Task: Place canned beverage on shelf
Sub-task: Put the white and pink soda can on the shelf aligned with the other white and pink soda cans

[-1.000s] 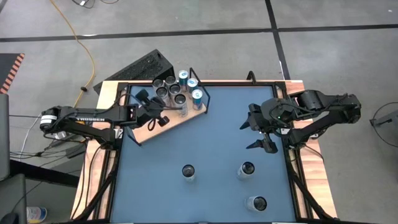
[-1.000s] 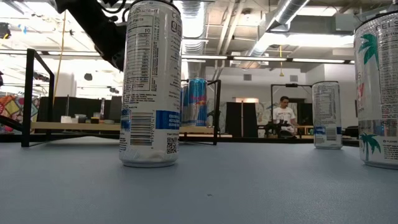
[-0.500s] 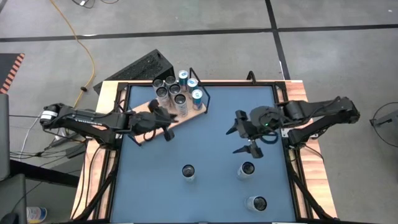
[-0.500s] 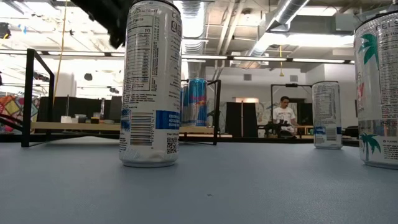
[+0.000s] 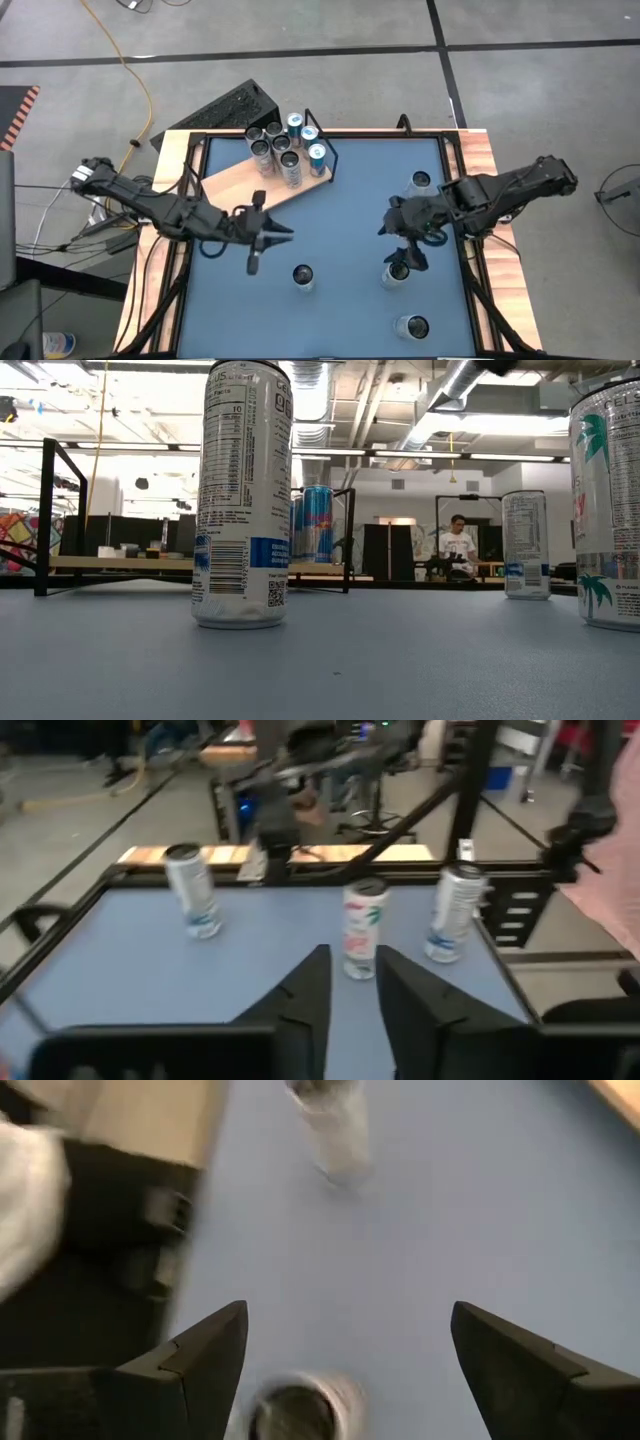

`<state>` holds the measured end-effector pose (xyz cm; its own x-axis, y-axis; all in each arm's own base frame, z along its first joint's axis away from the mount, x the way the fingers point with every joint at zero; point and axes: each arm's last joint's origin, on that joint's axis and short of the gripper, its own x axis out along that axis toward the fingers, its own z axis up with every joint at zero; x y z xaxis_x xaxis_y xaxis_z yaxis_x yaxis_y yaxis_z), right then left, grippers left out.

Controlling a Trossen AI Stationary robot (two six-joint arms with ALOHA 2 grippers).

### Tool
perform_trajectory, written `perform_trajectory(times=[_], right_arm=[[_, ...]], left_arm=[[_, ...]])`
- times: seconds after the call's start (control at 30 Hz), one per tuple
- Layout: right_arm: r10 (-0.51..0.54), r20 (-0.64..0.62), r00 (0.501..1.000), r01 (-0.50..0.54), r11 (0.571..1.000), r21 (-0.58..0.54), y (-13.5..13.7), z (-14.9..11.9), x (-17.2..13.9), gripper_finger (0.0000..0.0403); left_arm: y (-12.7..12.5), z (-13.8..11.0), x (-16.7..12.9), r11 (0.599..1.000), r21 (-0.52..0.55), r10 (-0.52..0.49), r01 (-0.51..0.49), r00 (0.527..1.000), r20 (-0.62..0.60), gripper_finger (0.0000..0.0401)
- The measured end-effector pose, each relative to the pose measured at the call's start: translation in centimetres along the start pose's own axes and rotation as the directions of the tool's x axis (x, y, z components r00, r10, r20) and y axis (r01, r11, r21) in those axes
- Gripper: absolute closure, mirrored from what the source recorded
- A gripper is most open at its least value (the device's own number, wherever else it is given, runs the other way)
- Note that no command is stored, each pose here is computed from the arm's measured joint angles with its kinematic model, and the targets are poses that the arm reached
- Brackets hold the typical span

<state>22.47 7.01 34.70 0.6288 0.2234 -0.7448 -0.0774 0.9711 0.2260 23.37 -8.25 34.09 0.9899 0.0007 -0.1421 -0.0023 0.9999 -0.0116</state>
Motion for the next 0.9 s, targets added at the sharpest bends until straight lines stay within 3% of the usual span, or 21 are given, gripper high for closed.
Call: perform_trajectory(times=[0.07,0.17,0.23,0.47,0.73,0.9], right_arm=[[-0.139,-0.067,0.988,0.141,0.99,0.029,-0.4,-0.9,-0.1,0.0074],[-0.354,-0.138,0.925,0.361,0.932,0.026,-1.6,-2.0,-0.4,0.0074],[-0.398,-0.175,0.9,0.411,0.911,0.042,-2.3,-2.3,-0.6,0.0074],[-0.133,-0.227,0.965,0.169,0.974,0.149,-1.2,-2.2,-0.3,0.0074],[-0.051,-0.163,0.985,0.063,0.995,0.075,1.7,-2.0,0.6,0.0074],[-0.043,-0.211,0.976,0.053,0.998,0.043,2.9,-2.4,2.1,0.0074]], left_arm=[[-0.8,0.4,-0.2,0.999,0.03,-0.03,0.03,1.0,0.008,0.0307],[-1.4,0.6,-0.5,0.999,0.039,-0.035,0.034,0.999,0.017,0.0264],[-1.4,0.6,-0.5,1.0,-0.001,-0.017,0.017,1.0,0.015,0.0234],[-1.8,0.4,-0.6,0.987,-0.088,-0.135,0.134,0.991,-0.007,0.015],[-1.8,0.4,-0.6,0.984,-0.1,-0.152,0.15,0.988,-0.009,0.0118],[-1.9,0.3,-0.6,0.98,-0.098,-0.176,0.174,0.984,-0.014,0.0117]])
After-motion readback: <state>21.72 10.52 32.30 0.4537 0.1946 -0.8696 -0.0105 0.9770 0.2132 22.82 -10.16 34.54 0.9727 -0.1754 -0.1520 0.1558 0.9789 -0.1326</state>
